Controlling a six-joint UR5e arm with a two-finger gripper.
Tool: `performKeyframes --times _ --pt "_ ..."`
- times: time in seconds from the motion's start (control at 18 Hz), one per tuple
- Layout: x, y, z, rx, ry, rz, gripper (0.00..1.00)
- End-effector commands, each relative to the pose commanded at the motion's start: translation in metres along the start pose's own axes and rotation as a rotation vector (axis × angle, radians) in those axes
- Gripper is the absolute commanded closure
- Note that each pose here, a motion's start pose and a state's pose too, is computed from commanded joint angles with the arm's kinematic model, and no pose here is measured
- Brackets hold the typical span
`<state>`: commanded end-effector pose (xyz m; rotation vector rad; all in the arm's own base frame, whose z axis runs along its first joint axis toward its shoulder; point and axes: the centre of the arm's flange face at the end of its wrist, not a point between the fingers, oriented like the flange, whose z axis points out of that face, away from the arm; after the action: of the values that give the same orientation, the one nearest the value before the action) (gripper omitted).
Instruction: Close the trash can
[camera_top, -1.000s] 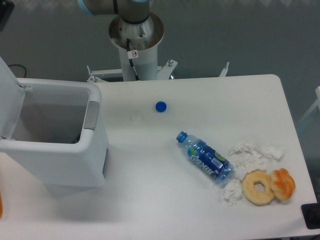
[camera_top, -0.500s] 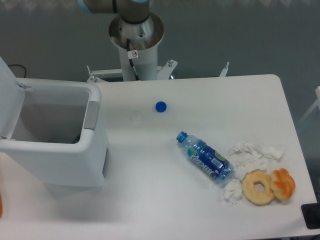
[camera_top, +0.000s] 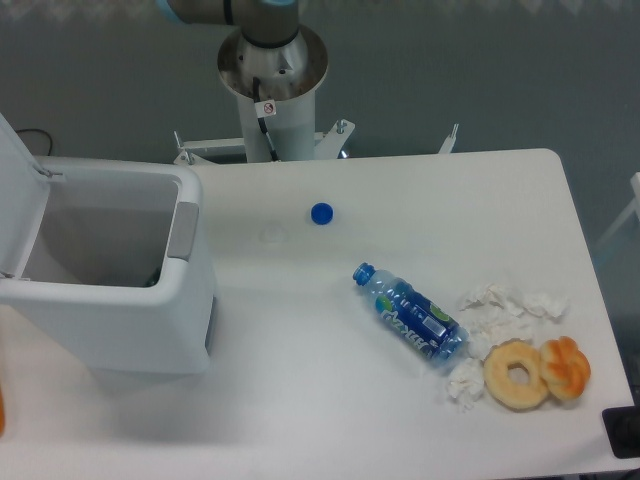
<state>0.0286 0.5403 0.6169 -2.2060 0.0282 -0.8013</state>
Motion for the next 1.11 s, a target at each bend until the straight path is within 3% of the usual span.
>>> performKeyframes --times 0.67,1.11 --pt "-0.016 0.001 0.013 -0.023 -0.01 -0.01 0.0" --pt "-0.048 -0.002 0.006 -0.017 -0.126 -0.001 0.0"
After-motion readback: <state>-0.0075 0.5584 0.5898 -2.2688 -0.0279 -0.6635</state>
